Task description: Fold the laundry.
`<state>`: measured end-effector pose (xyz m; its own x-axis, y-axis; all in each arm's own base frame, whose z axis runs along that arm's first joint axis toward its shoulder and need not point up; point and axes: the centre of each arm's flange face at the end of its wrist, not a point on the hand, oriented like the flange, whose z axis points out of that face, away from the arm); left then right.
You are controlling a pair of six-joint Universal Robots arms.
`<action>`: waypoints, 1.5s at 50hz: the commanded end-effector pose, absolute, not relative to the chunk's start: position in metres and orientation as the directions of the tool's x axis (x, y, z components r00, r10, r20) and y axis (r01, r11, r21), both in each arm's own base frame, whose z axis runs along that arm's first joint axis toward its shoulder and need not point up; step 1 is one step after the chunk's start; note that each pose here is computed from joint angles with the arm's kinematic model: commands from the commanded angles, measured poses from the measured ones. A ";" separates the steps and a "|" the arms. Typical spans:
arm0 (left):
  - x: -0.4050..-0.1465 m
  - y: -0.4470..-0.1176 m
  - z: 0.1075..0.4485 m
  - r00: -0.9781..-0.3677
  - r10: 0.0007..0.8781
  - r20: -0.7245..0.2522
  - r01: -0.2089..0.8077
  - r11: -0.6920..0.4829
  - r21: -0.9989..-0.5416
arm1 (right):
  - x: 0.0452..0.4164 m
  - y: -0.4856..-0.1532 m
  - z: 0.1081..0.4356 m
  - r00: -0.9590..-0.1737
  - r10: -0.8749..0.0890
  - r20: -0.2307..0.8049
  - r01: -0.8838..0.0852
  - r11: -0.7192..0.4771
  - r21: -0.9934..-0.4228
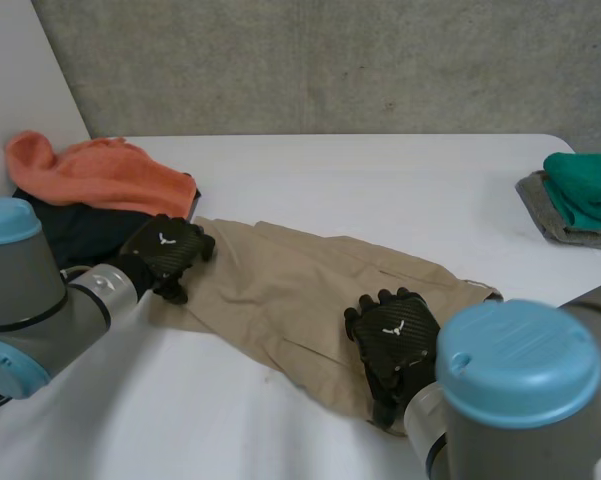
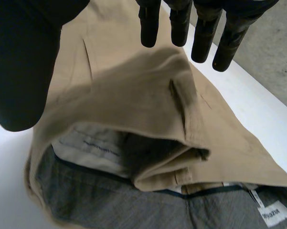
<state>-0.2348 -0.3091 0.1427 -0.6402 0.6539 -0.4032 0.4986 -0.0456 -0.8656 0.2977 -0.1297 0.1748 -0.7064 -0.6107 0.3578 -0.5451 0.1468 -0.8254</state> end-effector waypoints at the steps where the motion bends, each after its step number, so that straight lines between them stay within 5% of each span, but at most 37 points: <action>1: -0.240 -0.312 0.136 -0.631 0.657 -0.412 0.510 -0.049 -0.859 | 0.301 -0.132 0.160 -0.706 -0.588 0.394 -0.569 0.140 -0.811; 13: -0.254 -0.302 0.147 -0.610 0.669 -0.424 0.504 -0.086 -0.860 | 0.304 -0.148 0.172 -0.719 -0.549 0.427 -0.547 0.068 -0.834; 20: -0.250 -0.282 0.230 -0.684 0.539 -0.491 0.470 -0.189 -0.862 | 0.289 -0.170 0.251 -0.673 -0.398 0.623 -0.612 -0.174 -0.772; 24: -0.248 -0.261 0.281 -0.754 0.485 -0.444 0.382 -0.226 -0.896 | 0.271 -0.182 0.283 -0.611 -0.321 0.723 -0.701 -0.204 -0.683; 29: -0.240 -0.227 0.331 -0.799 0.485 -0.355 0.260 -0.253 -0.932 | 0.252 -0.199 0.310 -0.585 -0.302 0.752 -0.749 -0.153 -0.644; 37: -0.238 -0.216 0.330 -0.794 0.524 -0.306 0.270 -0.147 -0.952 | 0.245 -0.209 0.322 -0.557 -0.407 0.724 -0.732 -0.172 -0.659; 45: -0.253 -0.261 0.287 -0.791 0.541 -0.286 0.320 -0.034 -0.947 | 0.241 -0.262 0.282 -0.591 -0.485 0.645 -0.710 -0.067 -0.701; 51: -0.283 -0.322 0.279 -0.803 0.470 -0.367 0.322 -0.177 -0.930 | 0.259 -0.314 0.277 -0.684 -0.394 0.614 -0.616 -0.138 -0.775; 55: -0.303 -0.354 0.318 -0.830 0.352 -0.432 0.268 -0.428 -0.863 | 0.272 -0.358 0.306 -0.768 -0.204 0.607 -0.517 -0.361 -0.776; 60: -0.314 -0.365 0.393 -0.899 0.175 -0.401 0.153 -0.733 -0.663 | 0.278 -0.386 0.372 -0.872 0.064 0.485 -0.394 -0.682 -0.617; 61: -0.315 -0.363 0.410 -0.914 0.146 -0.377 0.122 -0.788 -0.603 | 0.279 -0.388 0.380 -0.882 0.088 0.462 -0.380 -0.713 -0.589; 65: -0.322 -0.351 0.433 -0.934 0.127 -0.334 0.063 -0.861 -0.505 | 0.283 -0.384 0.404 -0.909 0.123 0.399 -0.331 -0.793 -0.511; 70: -0.326 -0.348 0.422 -0.936 0.144 -0.322 0.064 -0.829 -0.556 | 0.283 -0.382 0.409 -0.923 0.088 0.374 -0.288 -0.802 -0.523; 75: -0.320 -0.351 0.375 -0.932 0.153 -0.329 0.127 -0.712 -0.691 | 0.286 -0.383 0.382 -0.909 0.010 0.417 -0.288 -0.738 -0.611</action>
